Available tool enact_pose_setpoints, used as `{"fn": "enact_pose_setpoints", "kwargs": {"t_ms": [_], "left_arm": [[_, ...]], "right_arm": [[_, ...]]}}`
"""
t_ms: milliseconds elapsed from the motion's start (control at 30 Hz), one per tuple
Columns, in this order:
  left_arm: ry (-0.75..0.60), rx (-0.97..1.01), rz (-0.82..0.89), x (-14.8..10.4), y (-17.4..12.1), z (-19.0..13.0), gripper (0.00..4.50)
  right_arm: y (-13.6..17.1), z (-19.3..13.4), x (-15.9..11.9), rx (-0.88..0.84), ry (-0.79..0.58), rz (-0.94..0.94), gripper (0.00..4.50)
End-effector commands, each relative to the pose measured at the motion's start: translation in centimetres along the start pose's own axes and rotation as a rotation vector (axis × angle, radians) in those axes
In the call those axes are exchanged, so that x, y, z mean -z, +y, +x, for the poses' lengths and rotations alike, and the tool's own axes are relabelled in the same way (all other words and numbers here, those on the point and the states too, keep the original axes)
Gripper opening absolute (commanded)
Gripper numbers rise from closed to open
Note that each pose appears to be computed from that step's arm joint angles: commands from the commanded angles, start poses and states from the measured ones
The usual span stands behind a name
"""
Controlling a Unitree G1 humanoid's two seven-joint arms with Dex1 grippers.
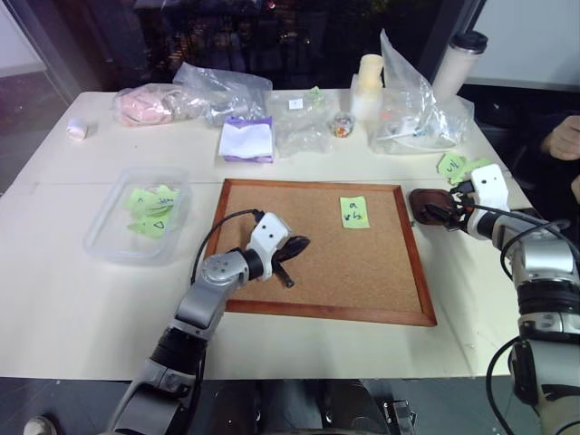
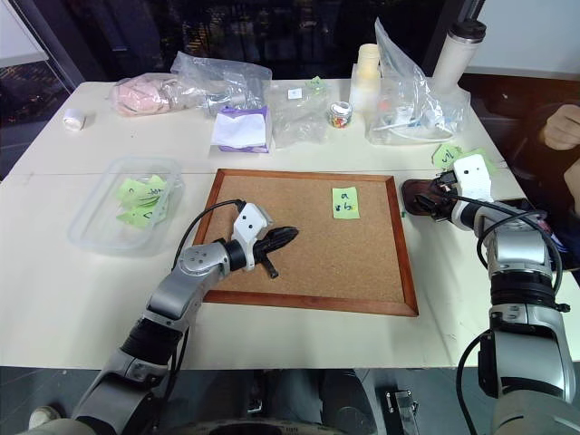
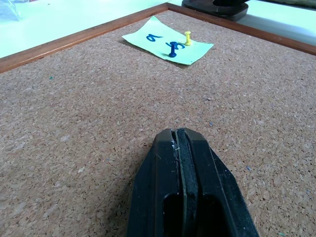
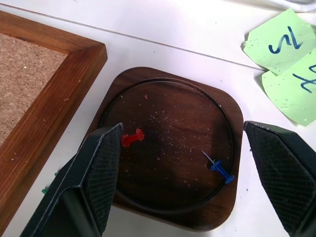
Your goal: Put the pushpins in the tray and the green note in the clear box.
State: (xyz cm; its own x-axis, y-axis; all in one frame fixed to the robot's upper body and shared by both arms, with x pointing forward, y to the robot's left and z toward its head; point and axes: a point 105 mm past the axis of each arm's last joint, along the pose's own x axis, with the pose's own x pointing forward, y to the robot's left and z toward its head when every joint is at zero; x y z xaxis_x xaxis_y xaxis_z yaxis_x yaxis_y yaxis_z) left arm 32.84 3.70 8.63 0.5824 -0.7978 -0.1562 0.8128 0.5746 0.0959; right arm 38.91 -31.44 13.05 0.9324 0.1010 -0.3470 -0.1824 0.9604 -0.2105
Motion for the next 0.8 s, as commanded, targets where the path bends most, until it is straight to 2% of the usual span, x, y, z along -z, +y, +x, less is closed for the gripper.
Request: {"fn": "enact_pose_setpoints", "kwargs": {"t_ms": [33,167,433,633,800], "left_arm": [[0.035,0.011,-0.032,1.1,-0.4,0.0,0.00],[0.032,0.013,-0.034,1.1,-0.5,0.1,0.00],[0.033,0.018,-0.026,1.0,-0.5,0.2,0.00],[0.032,0.016,-0.033,1.1,-0.6,0.1,0.00],[0.032,0.014,-0.035,1.1,-0.6,0.1,0.00]], "right_arm": [[-0.6,-0.3,-2.6,0.015,-0.075,-0.023,4.00],[-0.2,0.1,-1.5,0.005,-0.038,-0.059,4.00],[-0.1,0.5,-1.2,0.000,-0.037,-0.051,4.00],[-0.4,0.3,-2.3,0.001,-0.066,-0.049,4.00],[0.4,-0.4,-4.8,-0.043,-0.139,-0.025,4.00]]}}
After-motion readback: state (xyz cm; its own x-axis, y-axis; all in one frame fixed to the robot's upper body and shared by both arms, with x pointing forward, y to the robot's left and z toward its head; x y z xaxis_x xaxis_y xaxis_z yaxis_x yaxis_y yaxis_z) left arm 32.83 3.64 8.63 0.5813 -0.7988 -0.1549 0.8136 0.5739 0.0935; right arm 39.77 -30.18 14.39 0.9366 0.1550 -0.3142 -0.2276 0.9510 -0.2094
